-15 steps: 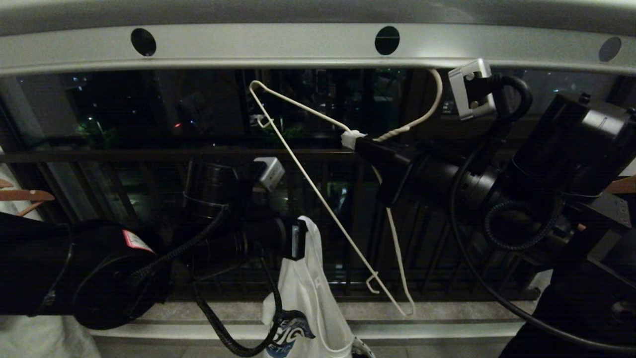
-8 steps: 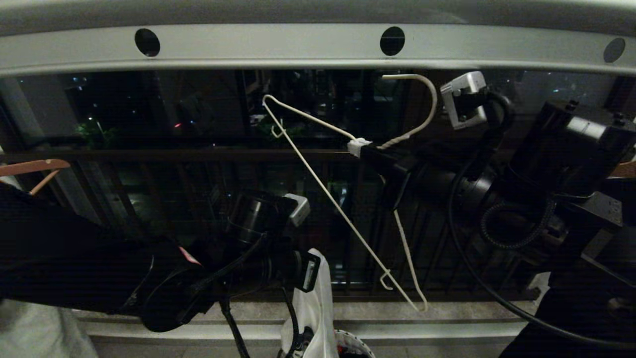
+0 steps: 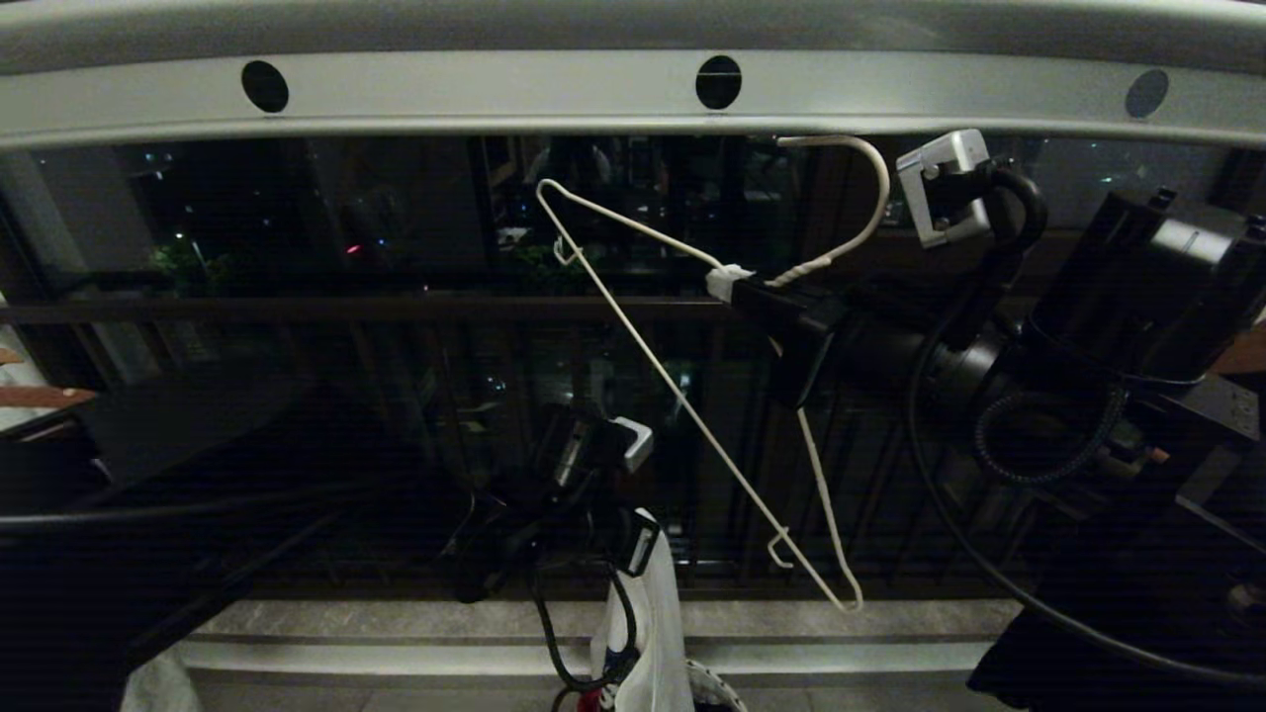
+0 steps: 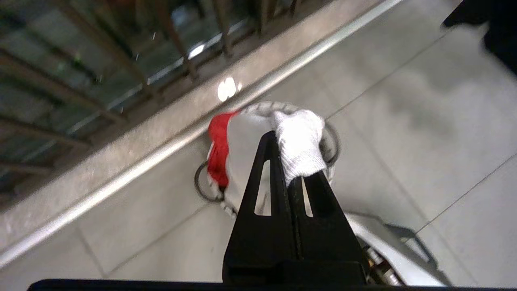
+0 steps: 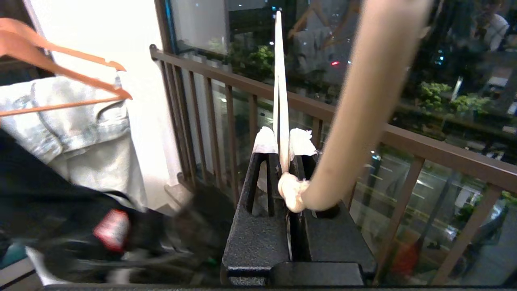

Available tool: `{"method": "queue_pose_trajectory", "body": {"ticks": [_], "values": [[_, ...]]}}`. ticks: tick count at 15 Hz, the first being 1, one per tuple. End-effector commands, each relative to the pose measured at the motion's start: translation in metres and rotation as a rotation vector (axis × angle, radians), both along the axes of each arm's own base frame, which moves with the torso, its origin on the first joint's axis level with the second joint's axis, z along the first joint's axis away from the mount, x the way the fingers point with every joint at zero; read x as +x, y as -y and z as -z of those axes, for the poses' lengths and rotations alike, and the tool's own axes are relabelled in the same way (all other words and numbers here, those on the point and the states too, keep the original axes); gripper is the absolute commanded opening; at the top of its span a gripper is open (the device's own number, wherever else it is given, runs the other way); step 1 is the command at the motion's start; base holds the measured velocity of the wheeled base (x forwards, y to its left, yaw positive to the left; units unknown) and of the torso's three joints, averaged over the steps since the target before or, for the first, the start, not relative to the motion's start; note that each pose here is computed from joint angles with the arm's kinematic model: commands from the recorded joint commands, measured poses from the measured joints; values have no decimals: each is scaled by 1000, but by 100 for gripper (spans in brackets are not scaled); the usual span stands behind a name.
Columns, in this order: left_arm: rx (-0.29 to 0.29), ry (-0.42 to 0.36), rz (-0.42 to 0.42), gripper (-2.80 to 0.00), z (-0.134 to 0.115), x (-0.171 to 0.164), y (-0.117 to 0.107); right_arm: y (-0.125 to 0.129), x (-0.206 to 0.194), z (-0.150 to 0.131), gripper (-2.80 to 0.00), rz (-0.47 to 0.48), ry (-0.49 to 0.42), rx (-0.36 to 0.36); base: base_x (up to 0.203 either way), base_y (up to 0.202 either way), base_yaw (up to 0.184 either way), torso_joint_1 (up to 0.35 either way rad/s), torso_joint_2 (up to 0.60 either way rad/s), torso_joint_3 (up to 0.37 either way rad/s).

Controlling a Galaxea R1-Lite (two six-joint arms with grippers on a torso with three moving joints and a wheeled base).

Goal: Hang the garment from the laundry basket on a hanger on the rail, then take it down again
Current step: Put clothes in the basket

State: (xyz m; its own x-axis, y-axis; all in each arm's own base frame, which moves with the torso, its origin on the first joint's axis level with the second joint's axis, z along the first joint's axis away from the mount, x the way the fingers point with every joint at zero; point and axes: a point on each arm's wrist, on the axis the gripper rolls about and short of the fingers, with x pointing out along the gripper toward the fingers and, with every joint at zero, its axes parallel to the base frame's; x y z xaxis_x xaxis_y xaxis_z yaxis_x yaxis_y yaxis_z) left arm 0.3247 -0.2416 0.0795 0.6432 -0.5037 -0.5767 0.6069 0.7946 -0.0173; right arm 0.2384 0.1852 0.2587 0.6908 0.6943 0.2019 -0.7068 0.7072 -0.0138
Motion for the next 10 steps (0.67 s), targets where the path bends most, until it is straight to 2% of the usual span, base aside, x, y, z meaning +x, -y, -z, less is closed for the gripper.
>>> {"method": "queue_pose_trajectory", "body": {"ticks": [1,4,7,8,10], "values": [[47,-60,-7,-280,35,10,3,0,0,0,-280,-2,3,2,0,0,0,0,0,0],[45,-48,-38,-280,52,27,1,-1,1,4,-280,-3,0,-12,0,0,0,0,0,0],[58,-25,-28,-280,64,34,4,-3,3,7,-280,-4,-9,-21,0,0,0,0,0,0],[55,-12,-36,0,63,37,4,-3,4,9,-280,-4,-8,-28,0,0,0,0,0,0],[49,-6,-45,0,58,38,2,-4,4,10,-280,-4,-7,-33,0,0,0,0,0,0]]}}
